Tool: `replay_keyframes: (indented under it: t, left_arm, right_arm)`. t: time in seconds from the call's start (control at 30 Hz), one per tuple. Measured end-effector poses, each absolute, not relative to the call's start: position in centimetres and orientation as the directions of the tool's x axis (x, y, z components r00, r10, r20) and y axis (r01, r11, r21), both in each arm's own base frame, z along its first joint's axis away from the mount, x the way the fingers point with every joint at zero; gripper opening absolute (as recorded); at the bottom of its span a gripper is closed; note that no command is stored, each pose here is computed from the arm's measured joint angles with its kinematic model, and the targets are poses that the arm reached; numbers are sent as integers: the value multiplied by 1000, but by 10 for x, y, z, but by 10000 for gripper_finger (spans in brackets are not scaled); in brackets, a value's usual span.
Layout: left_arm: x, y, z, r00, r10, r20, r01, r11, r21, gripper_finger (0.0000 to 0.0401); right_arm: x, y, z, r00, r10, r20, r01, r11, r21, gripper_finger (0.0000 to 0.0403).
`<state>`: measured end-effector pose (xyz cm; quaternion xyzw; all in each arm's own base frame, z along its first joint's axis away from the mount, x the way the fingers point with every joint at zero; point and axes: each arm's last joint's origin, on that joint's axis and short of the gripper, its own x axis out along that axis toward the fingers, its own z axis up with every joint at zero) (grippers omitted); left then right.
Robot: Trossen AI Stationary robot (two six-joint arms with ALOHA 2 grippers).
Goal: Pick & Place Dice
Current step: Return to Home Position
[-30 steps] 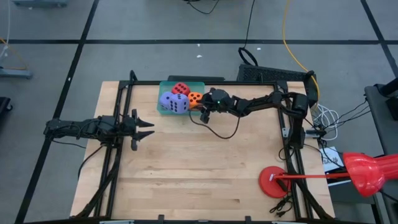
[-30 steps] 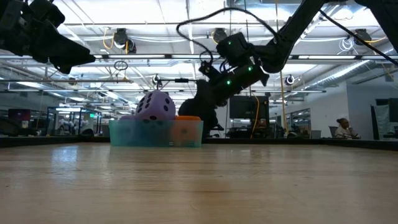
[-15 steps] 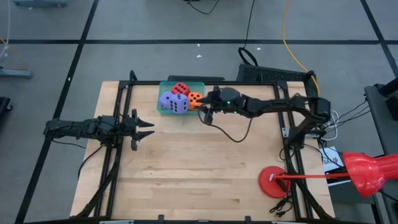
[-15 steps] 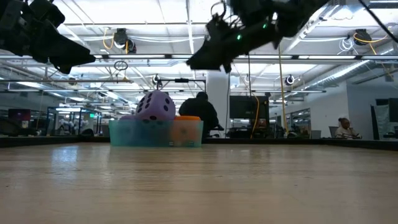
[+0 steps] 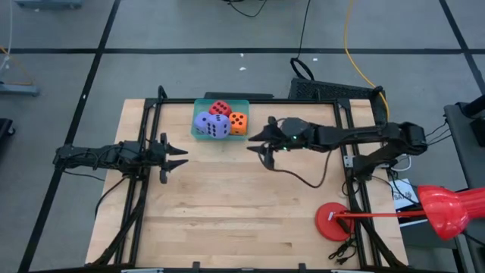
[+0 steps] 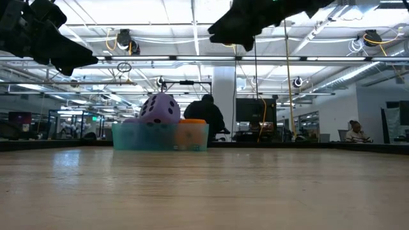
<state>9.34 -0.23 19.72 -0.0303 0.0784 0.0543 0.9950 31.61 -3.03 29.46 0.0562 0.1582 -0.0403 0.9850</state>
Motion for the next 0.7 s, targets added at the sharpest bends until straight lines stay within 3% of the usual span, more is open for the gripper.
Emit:
replay_keyframes:
  t: [0.37, 0.7]
  left_arm:
    - [93, -2, 197, 982, 103, -159, -113, 992, -52, 152]
    - [93, -2, 197, 982, 103, -159, -113, 992, -52, 152]
  right_arm:
    - [249, -5, 259, 947, 6, -321, 6, 999, 37, 141]
    - [175, 1, 224, 978, 31, -204, -25, 999, 34, 141]
